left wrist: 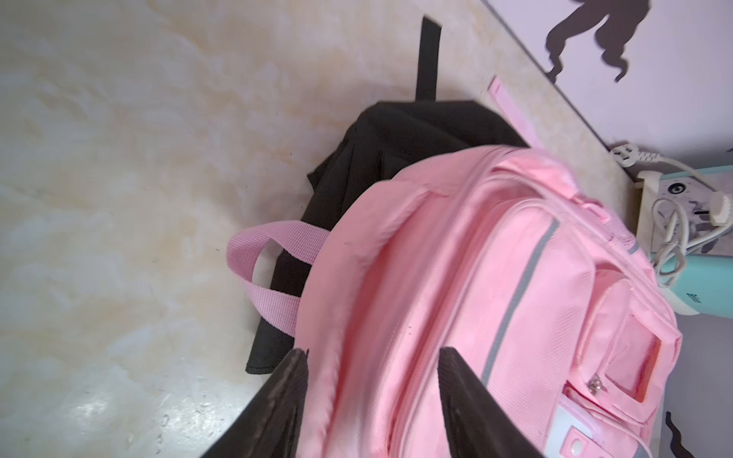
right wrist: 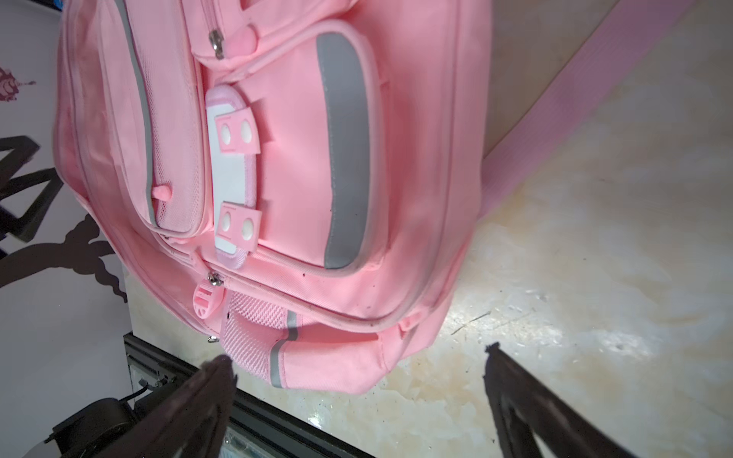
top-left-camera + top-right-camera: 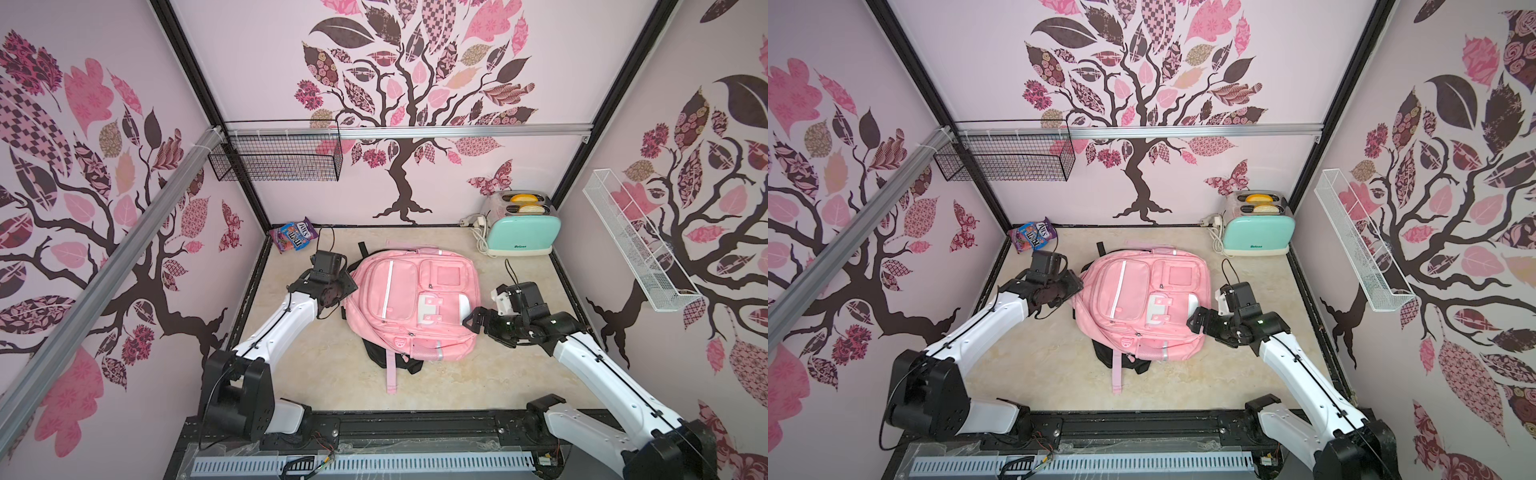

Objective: Zip up the backpack
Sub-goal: Adjust the backpack on the backpack, then zip the zipper on the backpack.

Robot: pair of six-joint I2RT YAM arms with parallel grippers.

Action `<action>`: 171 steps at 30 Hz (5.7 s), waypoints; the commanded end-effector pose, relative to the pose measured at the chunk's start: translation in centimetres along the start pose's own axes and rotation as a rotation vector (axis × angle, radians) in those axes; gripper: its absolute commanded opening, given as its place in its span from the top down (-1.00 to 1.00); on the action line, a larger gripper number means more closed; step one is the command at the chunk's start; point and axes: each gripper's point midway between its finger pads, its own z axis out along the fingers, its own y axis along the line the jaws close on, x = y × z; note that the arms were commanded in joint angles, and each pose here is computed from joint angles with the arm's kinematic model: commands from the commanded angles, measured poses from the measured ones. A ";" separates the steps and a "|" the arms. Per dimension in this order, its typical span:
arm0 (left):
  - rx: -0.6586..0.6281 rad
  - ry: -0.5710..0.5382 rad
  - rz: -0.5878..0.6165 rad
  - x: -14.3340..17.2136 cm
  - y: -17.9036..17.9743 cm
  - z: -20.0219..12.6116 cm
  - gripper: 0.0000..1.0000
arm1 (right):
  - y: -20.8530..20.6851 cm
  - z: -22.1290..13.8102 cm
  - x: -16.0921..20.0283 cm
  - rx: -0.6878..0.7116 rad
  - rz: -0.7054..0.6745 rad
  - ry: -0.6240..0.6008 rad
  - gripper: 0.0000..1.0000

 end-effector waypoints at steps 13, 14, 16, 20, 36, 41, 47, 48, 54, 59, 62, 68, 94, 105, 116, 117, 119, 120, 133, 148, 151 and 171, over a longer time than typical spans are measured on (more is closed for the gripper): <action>0.159 0.074 0.362 11.9 -2.3 -7.4 0.24 | -0.4 4.8 1.2 -0.149 0.151 0.036 -0.99; 0.165 0.086 0.381 13.0 -2.3 -7.5 0.25 | -0.5 5.1 1.2 -0.152 0.154 0.032 -0.99; 0.194 0.110 0.426 15.2 -2.5 -7.7 0.28 | -0.6 5.7 1.1 -0.161 0.164 0.027 -0.99; 0.244 0.132 0.472 17.7 -2.8 -8.5 0.30 | -0.6 6.7 0.8 -0.185 0.178 0.024 -0.99; 0.611 0.197 0.467 25.0 -3.1 -9.7 0.51 | 3.0 4.1 -1.4 -0.294 0.136 -0.023 1.00; 0.663 0.141 0.455 24.1 -2.7 -10.5 0.32 | 4.4 1.9 -1.9 -0.316 0.121 -0.046 1.00; 0.685 0.134 0.446 24.6 -2.3 -9.9 0.08 | 6.4 0.1 -2.6 -0.370 0.125 -0.039 1.00; 0.689 0.132 0.445 24.7 -2.3 -9.8 0.05 | 6.7 -0.2 -2.7 -0.379 0.126 -0.041 1.00; 0.654 0.085 0.457 24.1 -2.2 -9.0 0.00 | 7.9 -1.7 -3.6 -0.388 0.116 -0.057 1.00; 0.639 0.068 0.490 23.9 -2.8 -8.8 -0.08 | 8.8 -2.6 -3.6 -0.413 0.119 -0.041 1.00; 0.649 0.061 0.505 24.0 -3.4 -8.7 -0.14 | 9.2 -3.1 -3.7 -0.421 0.119 -0.039 1.00; 0.645 0.027 0.534 23.7 -4.5 -8.3 -0.18 | 9.6 -3.7 -3.8 -0.416 0.107 -0.028 1.00; 0.725 0.082 0.524 23.7 -8.1 -5.2 0.07 | 10.3 -4.0 -3.4 -0.451 0.084 -0.001 1.00; 0.722 0.086 0.527 23.6 -8.1 -5.4 0.94 | 9.3 -3.5 -3.6 -0.415 0.089 -0.017 1.00; 0.627 0.041 0.497 22.3 -3.9 -6.1 1.00 | 7.6 -2.5 -4.9 -0.337 0.093 -0.046 1.00; 0.622 0.039 0.494 22.2 -3.6 -6.2 1.00 | 7.4 -2.3 -5.0 -0.328 0.093 -0.049 1.00; 0.621 0.038 0.489 22.1 -3.3 -6.4 1.00 | 7.1 -2.1 -5.3 -0.315 0.094 -0.053 1.00; 0.620 0.036 0.486 22.0 -3.1 -6.6 1.00 | 6.9 -1.9 -5.4 -0.308 0.095 -0.054 1.00; 0.513 0.061 0.488 21.9 -2.1 -5.6 1.00 | 5.3 -1.0 -8.8 -0.186 0.086 -0.145 1.00; 0.550 0.222 0.534 25.2 -5.5 -3.5 1.00 | 1.8 5.3 -15.1 0.060 0.128 -0.168 0.27; 0.554 0.240 0.545 25.7 -6.2 -2.9 1.00 | 2.0 4.6 -14.3 0.028 0.144 -0.183 -0.59; 0.678 0.309 0.525 27.9 -9.8 -2.6 1.00 | 0.6 4.7 -1.9 -0.205 0.314 -0.070 -0.85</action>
